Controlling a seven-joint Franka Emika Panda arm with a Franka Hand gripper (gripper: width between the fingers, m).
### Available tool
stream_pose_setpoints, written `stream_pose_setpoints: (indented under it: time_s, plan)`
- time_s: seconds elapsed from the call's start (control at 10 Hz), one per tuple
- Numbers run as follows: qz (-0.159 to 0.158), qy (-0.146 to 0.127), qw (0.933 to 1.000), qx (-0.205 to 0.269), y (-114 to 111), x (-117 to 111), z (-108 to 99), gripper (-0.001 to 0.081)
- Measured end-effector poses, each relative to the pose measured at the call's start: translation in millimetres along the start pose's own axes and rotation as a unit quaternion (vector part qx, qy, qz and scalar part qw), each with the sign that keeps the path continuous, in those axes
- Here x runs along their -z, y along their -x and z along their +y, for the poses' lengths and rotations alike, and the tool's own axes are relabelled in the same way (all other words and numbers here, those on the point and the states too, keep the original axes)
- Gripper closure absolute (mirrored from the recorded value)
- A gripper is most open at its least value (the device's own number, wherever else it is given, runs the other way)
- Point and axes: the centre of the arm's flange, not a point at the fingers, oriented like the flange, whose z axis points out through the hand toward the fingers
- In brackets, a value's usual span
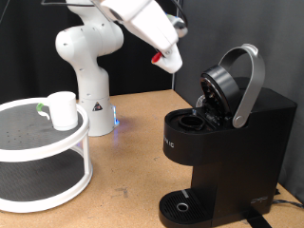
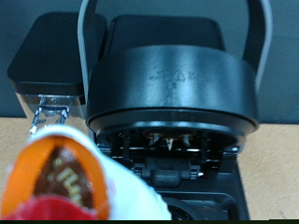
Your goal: Make a cup of coffee with the keurig machine
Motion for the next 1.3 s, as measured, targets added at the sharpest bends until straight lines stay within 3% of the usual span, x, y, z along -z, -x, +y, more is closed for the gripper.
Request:
stream_pose_setpoints:
  time_s: [0.2,0.6,0.9,1.3]
  plan:
    - [-0.031,0.021,0.9993,0.001,-11.2,-15.6,0.1,0.0712]
    - [-0.051,0.034,0.9981,0.003,-18.6,-37.5,5.1,0.0712]
    - [-0.059,0.06,0.9964,0.001,-15.7,-48.0,16.8,0.0712]
    - [-0.062,0.047,0.9968,-0.013,-11.4,-69.7,28.9,0.0712]
